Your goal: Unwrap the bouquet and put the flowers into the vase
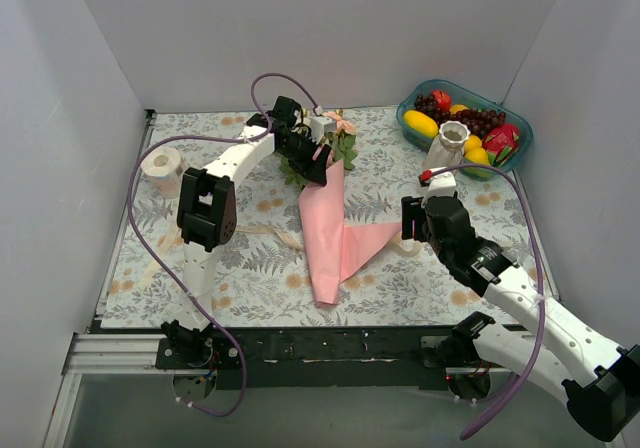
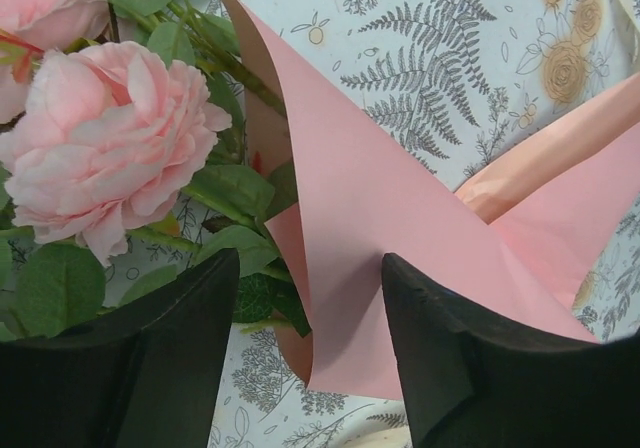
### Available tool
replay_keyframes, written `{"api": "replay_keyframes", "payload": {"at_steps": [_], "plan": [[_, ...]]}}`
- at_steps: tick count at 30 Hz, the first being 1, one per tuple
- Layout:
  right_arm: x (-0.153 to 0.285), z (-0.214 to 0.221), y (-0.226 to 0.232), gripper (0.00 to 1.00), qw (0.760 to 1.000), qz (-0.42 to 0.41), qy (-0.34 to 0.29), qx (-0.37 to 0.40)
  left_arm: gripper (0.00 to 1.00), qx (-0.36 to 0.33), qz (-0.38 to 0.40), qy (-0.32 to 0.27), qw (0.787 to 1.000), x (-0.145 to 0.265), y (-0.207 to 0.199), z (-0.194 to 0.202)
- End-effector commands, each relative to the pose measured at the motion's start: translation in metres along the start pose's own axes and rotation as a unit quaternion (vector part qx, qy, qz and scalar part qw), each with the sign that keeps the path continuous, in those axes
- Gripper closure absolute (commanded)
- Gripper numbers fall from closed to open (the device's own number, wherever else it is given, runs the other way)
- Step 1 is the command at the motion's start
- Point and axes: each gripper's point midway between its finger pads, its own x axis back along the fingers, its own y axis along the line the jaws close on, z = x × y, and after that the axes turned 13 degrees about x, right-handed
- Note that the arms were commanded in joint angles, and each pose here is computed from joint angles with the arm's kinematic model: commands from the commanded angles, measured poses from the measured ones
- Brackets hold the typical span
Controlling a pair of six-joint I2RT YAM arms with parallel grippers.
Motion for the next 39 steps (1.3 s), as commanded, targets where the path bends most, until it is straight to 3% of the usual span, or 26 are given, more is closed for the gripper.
{"api": "replay_keyframes", "payload": {"at_steps": [1, 3, 5, 7, 8, 9, 15, 24, 31, 33, 35, 39], "plan": [[0.009, -0.037, -0.001, 0.28, 0.998, -0.007, -0.057, -0.018, 0.41, -0.024, -0.023, -0.035, 0.999, 0.019, -0.004, -0.020], [0.010, -0.037, -0.002, 0.28, 0.998, -0.007, -0.058, -0.019, 0.45, -0.026, -0.018, -0.032, 0.999, 0.020, -0.006, -0.016], [0.010, -0.035, -0.002, 0.28, 0.998, -0.006, -0.057, -0.020, 0.58, -0.026, -0.010, -0.026, 0.999, 0.020, -0.009, -0.013], [0.010, -0.035, -0.003, 0.28, 0.998, -0.003, -0.056, -0.020, 0.75, -0.022, -0.003, -0.013, 1.000, 0.019, -0.010, -0.006], [0.010, -0.035, -0.003, 0.28, 0.998, -0.002, -0.055, -0.020, 0.94, -0.020, 0.001, -0.009, 1.000, 0.018, -0.011, -0.004], [0.010, -0.034, -0.004, 0.28, 0.998, -0.001, -0.055, -0.020, 1.00, -0.018, 0.002, -0.003, 1.000, 0.018, -0.012, -0.002], [0.010, -0.035, -0.003, 0.28, 0.998, -0.002, -0.056, -0.023, 1.00, -0.021, 0.004, -0.013, 1.000, 0.029, -0.020, -0.011], [0.011, -0.038, -0.002, 0.29, 0.998, -0.005, -0.061, -0.027, 1.00, -0.045, 0.020, -0.081, 0.995, 0.078, -0.061, -0.066], [0.015, -0.034, -0.004, 0.29, 0.998, -0.006, -0.060, -0.028, 1.00, -0.054, 0.018, -0.083, 0.995, 0.094, -0.073, -0.055], [0.016, -0.035, -0.004, 0.28, 0.998, -0.009, -0.062, -0.030, 0.69, -0.044, 0.025, -0.043, 0.998, 0.080, -0.064, -0.024], [0.018, -0.035, -0.002, 0.26, 0.997, -0.014, -0.065, -0.030, 0.46, -0.046, 0.040, -0.017, 0.998, 0.073, -0.061, -0.004], [0.019, -0.033, -0.001, 0.26, 0.998, -0.019, -0.062, -0.028, 0.36, -0.036, 0.069, -0.014, 0.997, 0.067, -0.051, 0.013]]}}
